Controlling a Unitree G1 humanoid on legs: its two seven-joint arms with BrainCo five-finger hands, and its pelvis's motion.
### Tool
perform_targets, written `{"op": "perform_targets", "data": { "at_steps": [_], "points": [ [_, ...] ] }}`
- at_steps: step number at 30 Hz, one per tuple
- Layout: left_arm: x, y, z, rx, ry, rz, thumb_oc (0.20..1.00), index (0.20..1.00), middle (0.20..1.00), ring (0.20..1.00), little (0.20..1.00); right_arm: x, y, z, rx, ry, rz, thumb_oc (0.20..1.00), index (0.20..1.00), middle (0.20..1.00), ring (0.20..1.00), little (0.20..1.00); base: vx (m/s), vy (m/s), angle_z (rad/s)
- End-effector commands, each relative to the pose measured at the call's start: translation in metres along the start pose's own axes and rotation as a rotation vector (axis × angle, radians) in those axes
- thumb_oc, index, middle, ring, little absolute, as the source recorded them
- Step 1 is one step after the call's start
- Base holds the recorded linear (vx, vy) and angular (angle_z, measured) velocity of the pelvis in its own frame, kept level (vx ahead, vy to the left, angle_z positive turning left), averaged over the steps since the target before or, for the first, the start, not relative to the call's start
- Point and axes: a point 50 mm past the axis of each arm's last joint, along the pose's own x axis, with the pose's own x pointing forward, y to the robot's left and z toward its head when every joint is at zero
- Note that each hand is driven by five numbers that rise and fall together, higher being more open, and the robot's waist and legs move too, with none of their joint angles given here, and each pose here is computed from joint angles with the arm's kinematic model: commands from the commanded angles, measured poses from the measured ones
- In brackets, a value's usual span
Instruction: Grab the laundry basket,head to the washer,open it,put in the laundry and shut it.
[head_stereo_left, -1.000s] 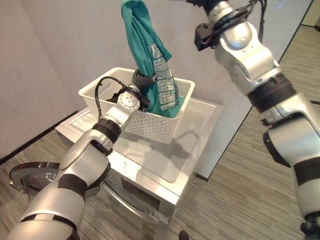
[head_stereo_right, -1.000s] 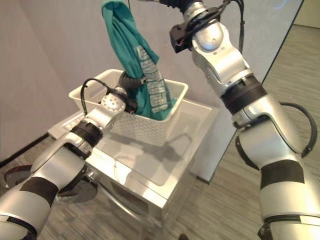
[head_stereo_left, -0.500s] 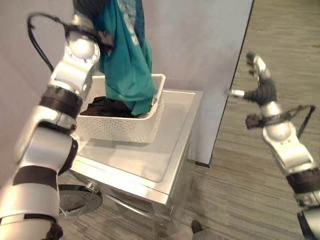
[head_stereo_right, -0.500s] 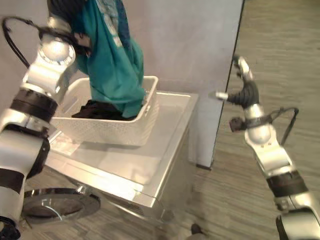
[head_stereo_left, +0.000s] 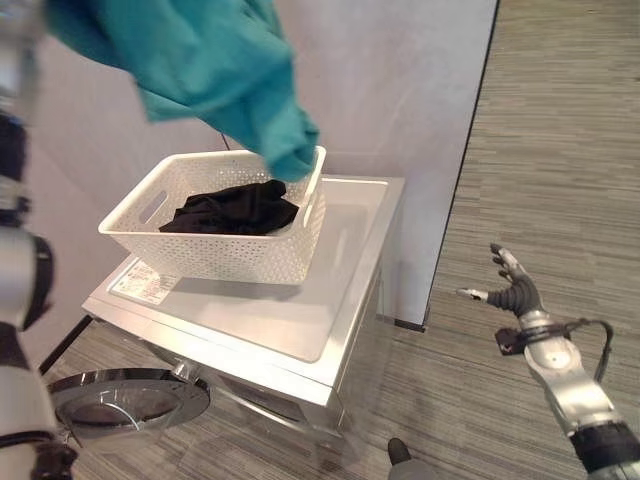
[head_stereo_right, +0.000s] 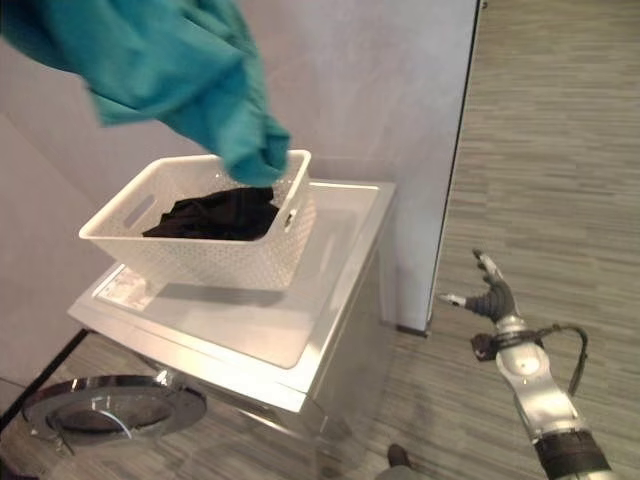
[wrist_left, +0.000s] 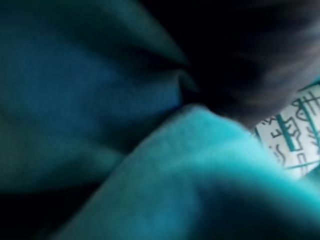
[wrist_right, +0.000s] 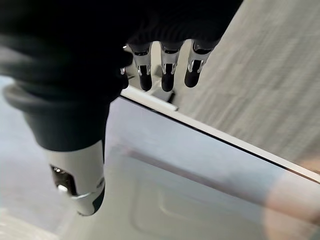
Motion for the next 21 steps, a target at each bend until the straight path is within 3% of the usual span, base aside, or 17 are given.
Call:
{"op": "perform_targets", "data": {
  "at_steps": [1,6,13,18,21],
  "points": [
    [-0.004,0.044,0.0,0.182,-0.095,0.096,0.2,0.2,0.2,0.2,0.2,-0.014,-0.023,-0.026,0.002,0.082,-0.159,1.0,1.0,1.0,1.0,1.0,0.01,-0.039,0.09],
    [-0.021,0.073,0.007,0.339,-0.21,0.116,0.2,0.2,0.2,0.2,0.2,-0.031,-0.033,-0.065,-0.043,0.252,-0.212,1.0,1.0,1.0,1.0,1.0,0.0,-0.026,0.28],
    [-0.065,0.091,0.011,0.334,-0.344,0.134,0.2,0.2,0.2,0.2,0.2,-0.068,-0.028,-0.123,-0.04,0.544,-0.249,1.0,1.0,1.0,1.0,1.0,-0.01,-0.011,0.12],
    [-0.117,0.097,0.02,0.378,-0.463,0.086,0.2,0.2,0.2,0.2,0.2,-0.135,-0.015,-0.19,-0.049,1.016,-0.234,1.0,1.0,1.0,1.0,1.0,-0.02,0.004,0.14],
    [-0.14,0.102,0.013,0.369,-0.441,0.07,0.2,0.2,0.2,0.2,0.2,-0.155,0.0,-0.201,-0.012,1.136,-0.171,1.0,1.0,1.0,1.0,1.0,-0.03,0.002,0.22]
  ]
}}
